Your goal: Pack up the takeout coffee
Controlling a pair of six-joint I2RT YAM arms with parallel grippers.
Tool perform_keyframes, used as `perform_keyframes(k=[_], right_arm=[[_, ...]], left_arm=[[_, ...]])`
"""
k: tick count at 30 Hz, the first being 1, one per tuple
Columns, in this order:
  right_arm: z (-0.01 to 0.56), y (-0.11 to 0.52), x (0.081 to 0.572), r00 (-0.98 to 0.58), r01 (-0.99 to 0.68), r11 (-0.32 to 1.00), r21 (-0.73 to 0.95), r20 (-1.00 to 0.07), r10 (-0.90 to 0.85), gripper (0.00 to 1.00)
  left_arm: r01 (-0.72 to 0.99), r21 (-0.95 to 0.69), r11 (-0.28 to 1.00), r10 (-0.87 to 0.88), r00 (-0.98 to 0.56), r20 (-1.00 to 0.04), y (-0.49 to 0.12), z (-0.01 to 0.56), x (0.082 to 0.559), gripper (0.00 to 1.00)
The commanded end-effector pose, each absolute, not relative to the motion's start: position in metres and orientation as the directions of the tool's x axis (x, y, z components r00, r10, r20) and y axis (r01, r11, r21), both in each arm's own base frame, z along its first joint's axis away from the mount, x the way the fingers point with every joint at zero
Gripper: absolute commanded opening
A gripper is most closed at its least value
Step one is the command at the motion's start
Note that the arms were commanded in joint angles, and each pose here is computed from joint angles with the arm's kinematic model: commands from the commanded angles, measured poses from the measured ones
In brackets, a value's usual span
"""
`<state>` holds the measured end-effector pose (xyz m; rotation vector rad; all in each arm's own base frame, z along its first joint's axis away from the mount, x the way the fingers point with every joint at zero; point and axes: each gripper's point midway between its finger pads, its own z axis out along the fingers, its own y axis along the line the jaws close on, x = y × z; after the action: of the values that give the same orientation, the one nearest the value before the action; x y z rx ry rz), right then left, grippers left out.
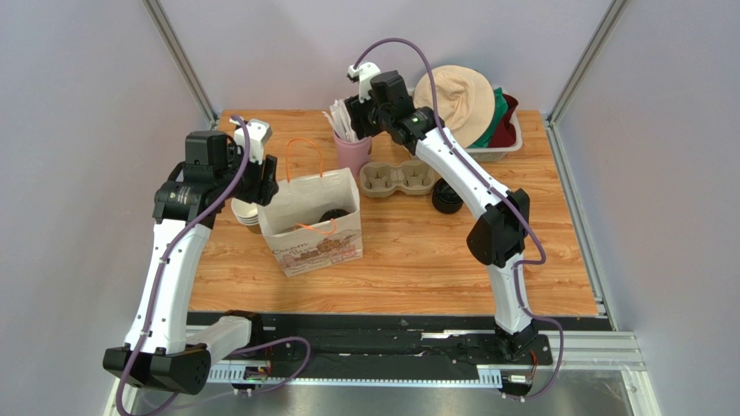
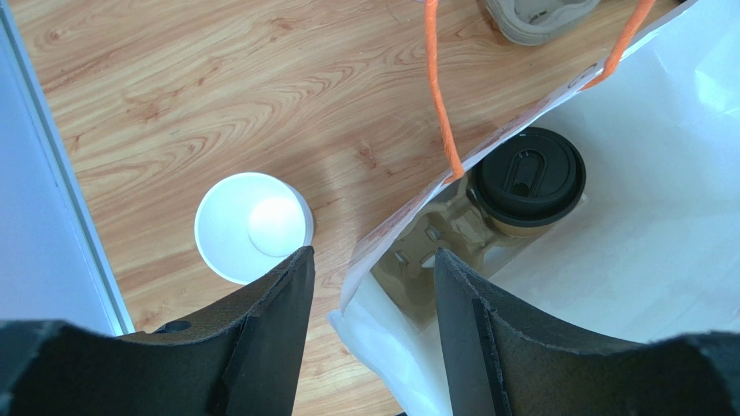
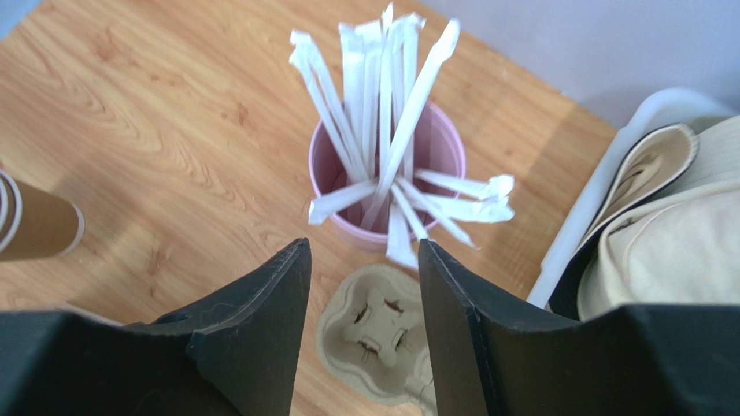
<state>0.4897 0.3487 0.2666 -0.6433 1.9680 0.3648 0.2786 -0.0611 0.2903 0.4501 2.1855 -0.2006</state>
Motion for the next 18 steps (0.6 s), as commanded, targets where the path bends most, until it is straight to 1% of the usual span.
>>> perform_keyframes(k=[1, 9, 11, 12, 18], right_arm=[[0.299, 0.349, 0.511, -0.275, -0.527, 0.848, -0.052, -0.934, -0.229, 0.54], [0.281, 0.349, 0.518, -0.286, -0.517, 0.852, -0.079, -0.923, -0.259, 0.57], [0.27, 0.349, 0.519, -0.303, -0.518, 0.852, -0.081, -0.914, -0.271, 0.57], [0.266, 0.349, 0.518, -0.308, -0.52, 0.85, -0.081, -0.911, -0.275, 0.57], [0.249, 0.347, 0.522, -0.329, -0.511, 0.855, -0.089, -0.898, -0.29, 0.53]], left_arm=[[0.389, 0.021, 0.921, 0.238, -0.52, -0.82, -0.06, 0.297, 0.281, 0.62], [0.386, 0.011, 0.922, 0.227, -0.518, -0.825, -0.06, 0.299, 0.282, 0.63], [0.386, 0.01, 0.923, 0.225, -0.515, -0.827, -0.059, 0.3, 0.282, 0.65], [0.384, 0.008, 0.923, 0.223, -0.518, -0.826, -0.059, 0.299, 0.282, 0.66], [0.379, -0.001, 0.925, 0.212, -0.52, -0.827, -0.058, 0.299, 0.282, 0.66]])
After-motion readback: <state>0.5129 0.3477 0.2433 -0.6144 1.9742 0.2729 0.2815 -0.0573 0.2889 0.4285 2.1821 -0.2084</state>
